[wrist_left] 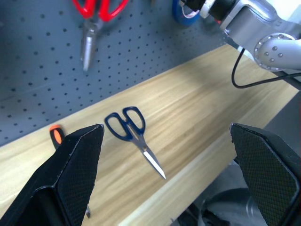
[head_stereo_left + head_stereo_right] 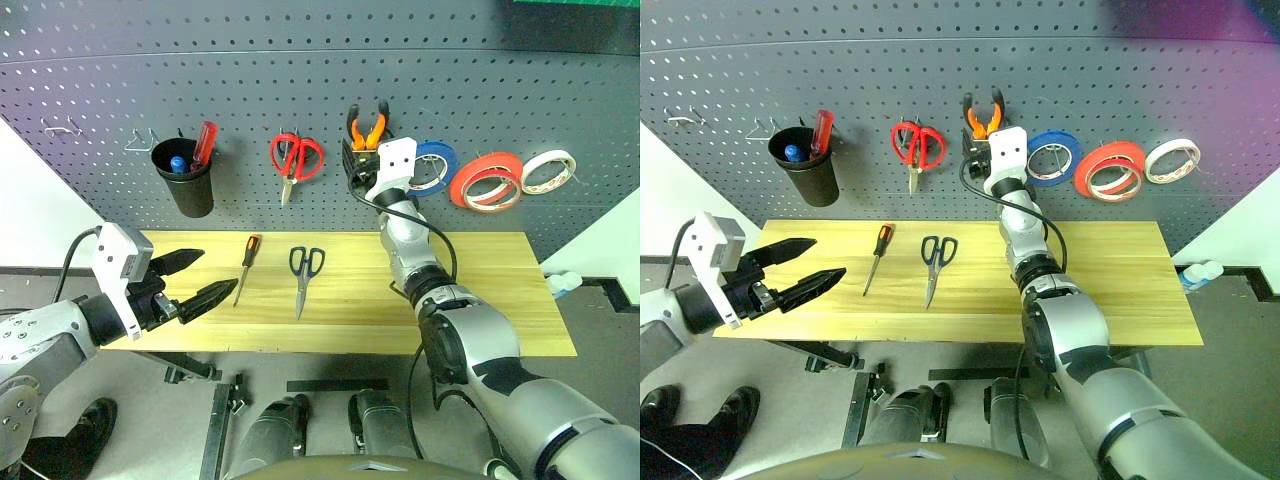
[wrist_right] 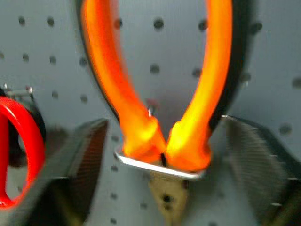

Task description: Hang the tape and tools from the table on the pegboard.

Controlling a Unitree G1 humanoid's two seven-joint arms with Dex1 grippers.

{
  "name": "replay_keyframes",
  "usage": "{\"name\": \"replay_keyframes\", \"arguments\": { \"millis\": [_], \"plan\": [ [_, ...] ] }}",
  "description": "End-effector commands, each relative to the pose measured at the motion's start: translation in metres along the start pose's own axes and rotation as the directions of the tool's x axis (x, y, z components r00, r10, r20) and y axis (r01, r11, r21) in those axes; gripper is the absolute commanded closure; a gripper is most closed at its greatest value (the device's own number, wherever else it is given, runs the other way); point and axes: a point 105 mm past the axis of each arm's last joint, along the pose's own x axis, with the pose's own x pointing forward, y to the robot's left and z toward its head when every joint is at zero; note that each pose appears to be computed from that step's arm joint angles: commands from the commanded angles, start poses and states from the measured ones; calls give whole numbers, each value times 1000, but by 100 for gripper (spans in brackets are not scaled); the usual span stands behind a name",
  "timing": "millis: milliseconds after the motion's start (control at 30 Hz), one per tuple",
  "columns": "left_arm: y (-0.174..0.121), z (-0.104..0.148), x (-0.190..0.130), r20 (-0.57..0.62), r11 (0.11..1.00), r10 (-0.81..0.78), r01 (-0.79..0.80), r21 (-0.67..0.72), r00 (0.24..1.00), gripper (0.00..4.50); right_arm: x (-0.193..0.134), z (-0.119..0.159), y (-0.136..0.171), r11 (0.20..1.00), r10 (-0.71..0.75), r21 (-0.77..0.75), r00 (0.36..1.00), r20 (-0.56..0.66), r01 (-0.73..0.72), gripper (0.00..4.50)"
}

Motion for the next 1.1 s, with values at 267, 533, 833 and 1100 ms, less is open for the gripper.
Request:
{"name": "replay_keyframes", "arguments": {
  "millis": [267,533,833,1100],
  "plan": [
    [-3,10,-4,26,999,7,-8,36,1000,0,7,24,-6,999,-18,41,994,104,13,2],
    [-1,10,-5,18,999,3,-4,35,1000,0,11,68,2,994,20,97,956,292,-51,2],
    [0,12,0,17,999,-20,20,37,1000,0,6,103,10,985,78,111,908,411,-135,2],
    [2,11,4,28,999,-24,23,36,999,0,3,133,-13,949,61,245,880,470,-197,2]
  ]
}}
